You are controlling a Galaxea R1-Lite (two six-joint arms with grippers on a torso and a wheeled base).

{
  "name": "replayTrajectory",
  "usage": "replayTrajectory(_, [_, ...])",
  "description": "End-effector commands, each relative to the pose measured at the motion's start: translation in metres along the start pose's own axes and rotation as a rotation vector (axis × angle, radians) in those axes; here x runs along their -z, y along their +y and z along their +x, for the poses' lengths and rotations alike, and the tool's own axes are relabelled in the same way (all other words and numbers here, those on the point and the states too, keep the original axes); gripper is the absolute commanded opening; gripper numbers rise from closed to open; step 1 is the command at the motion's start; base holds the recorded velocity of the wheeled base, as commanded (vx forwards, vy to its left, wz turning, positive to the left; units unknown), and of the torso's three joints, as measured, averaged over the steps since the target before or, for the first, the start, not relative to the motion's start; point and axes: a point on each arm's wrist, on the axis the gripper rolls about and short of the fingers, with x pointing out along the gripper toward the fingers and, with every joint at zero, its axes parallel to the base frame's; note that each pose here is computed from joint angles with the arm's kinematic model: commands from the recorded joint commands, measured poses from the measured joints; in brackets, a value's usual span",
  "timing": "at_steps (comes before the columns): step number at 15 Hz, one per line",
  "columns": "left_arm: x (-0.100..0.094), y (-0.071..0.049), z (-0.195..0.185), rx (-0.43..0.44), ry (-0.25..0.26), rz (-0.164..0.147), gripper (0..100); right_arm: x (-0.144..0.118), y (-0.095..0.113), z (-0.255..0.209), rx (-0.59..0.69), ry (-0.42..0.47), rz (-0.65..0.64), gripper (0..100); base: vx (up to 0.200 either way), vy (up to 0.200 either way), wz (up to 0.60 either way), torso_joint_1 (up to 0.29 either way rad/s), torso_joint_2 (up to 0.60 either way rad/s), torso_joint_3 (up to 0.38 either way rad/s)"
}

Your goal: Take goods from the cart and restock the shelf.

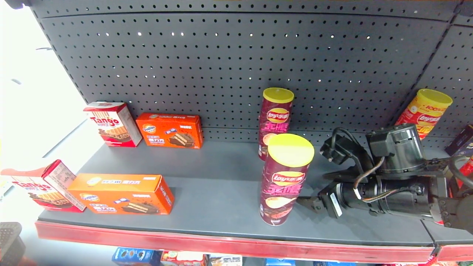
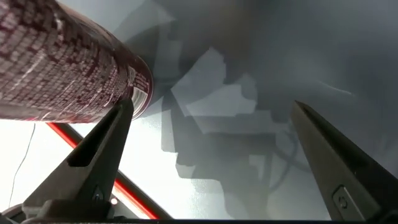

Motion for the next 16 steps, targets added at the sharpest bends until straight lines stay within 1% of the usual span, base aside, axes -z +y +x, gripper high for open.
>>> replayTrajectory(1, [0.0, 0.0, 0.0, -0.001, 0.0, -0.001, 100, 0.0, 0.0, 0.001, 0.0, 0.0, -0.001, 100, 0.0, 0.0, 0.0, 0.0, 0.0, 0.0])
replayTrajectory(6, [0.0, 0.0, 0.0, -0.002, 0.002, -0.001, 100, 0.001, 0.001, 0.001, -0.002, 0.005, -0.002, 100, 0.0, 0.0, 0.0, 0.0, 0.0, 0.0])
replayTrajectory(10, [0.0, 0.0, 0.0, -0.002, 0.0, -0.001, 100, -0.001, -0.001, -0.003, 0.005, -0.008, 0.002, 100, 0.0, 0.0, 0.0, 0.0, 0.0, 0.0])
replayTrajectory(12, [0.0, 0.0, 0.0, -0.001, 0.002, -0.001, 100, -0.005, -0.008, -0.021, 0.03, -0.058, 0.018, 100, 0.0, 0.0, 0.0, 0.0, 0.0, 0.0])
replayTrajectory(14, [0.0, 0.0, 0.0, -0.002, 0.002, -0.001, 100, -0.01, -0.016, -0.058, 0.07, -0.156, 0.041, 100, 0.0, 0.0, 0.0, 0.0, 0.0, 0.0])
replayTrajectory(16, [0.0, 0.0, 0.0, -0.001, 0.002, -0.001, 100, -0.002, -0.017, -0.101, 0.089, -0.248, 0.047, 100, 0.0, 0.0, 0.0, 0.0, 0.0, 0.0])
